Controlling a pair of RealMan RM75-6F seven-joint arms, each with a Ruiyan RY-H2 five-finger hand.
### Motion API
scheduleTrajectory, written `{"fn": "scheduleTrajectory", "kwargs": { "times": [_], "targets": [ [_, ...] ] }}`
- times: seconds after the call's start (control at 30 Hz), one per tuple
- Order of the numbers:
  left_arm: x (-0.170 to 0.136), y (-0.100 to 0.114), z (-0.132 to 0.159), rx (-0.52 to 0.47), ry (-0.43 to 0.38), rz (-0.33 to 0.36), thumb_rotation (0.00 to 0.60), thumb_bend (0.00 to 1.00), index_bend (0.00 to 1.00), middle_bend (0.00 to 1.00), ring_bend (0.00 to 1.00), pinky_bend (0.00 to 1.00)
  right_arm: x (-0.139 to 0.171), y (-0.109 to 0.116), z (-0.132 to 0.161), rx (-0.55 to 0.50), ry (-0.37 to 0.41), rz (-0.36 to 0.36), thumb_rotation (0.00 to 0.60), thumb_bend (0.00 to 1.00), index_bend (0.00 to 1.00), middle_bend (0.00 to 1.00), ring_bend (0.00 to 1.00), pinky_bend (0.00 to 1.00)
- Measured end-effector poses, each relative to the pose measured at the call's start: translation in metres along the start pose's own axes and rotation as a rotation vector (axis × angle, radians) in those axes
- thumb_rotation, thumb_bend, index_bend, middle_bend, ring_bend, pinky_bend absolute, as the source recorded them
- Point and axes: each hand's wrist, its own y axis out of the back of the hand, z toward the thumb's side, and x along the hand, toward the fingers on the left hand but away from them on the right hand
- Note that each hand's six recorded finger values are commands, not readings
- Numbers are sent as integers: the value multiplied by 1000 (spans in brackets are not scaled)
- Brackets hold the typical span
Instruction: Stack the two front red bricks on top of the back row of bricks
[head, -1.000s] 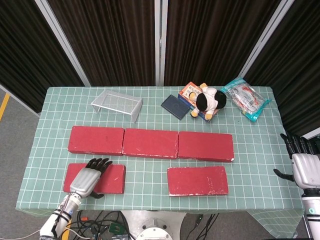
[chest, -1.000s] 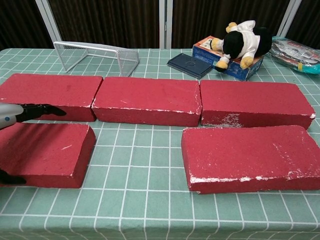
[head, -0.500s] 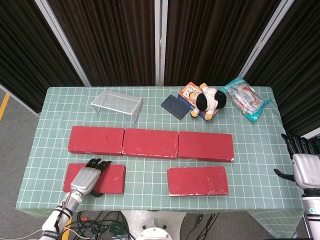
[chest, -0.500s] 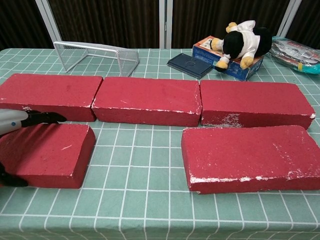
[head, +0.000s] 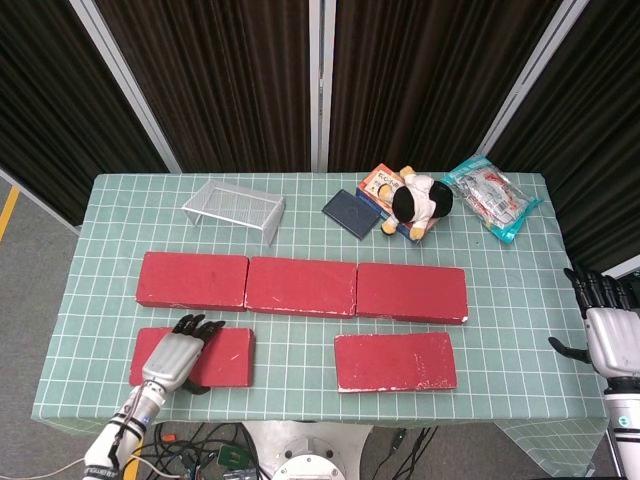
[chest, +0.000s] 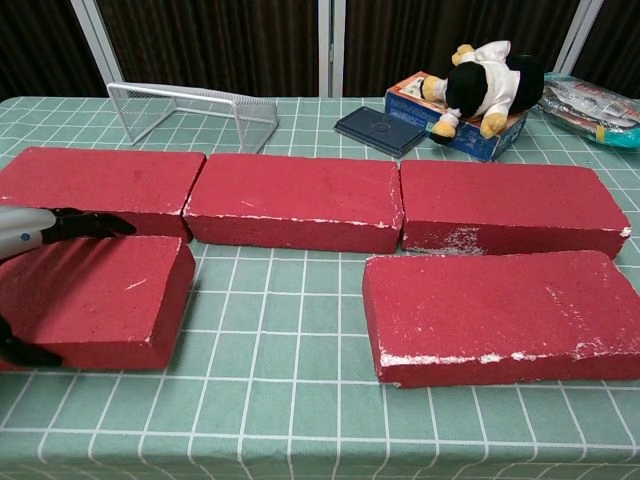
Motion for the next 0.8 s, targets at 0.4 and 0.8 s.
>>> {"fn": "scheduleTrajectory", "kwargs": {
  "times": [0.4,0.8],
  "targets": [
    [-14,47,13,50,-37,82,600,42,110,235,0,0,0,10,-4,-14,-7,-26,600,56,0,0,0,0],
    [48,111,23,108,-49,107,600,43,110,223,0,0,-2,15,-8,-52,-11,-29,600,58,0,0,0,0]
  ]
}}
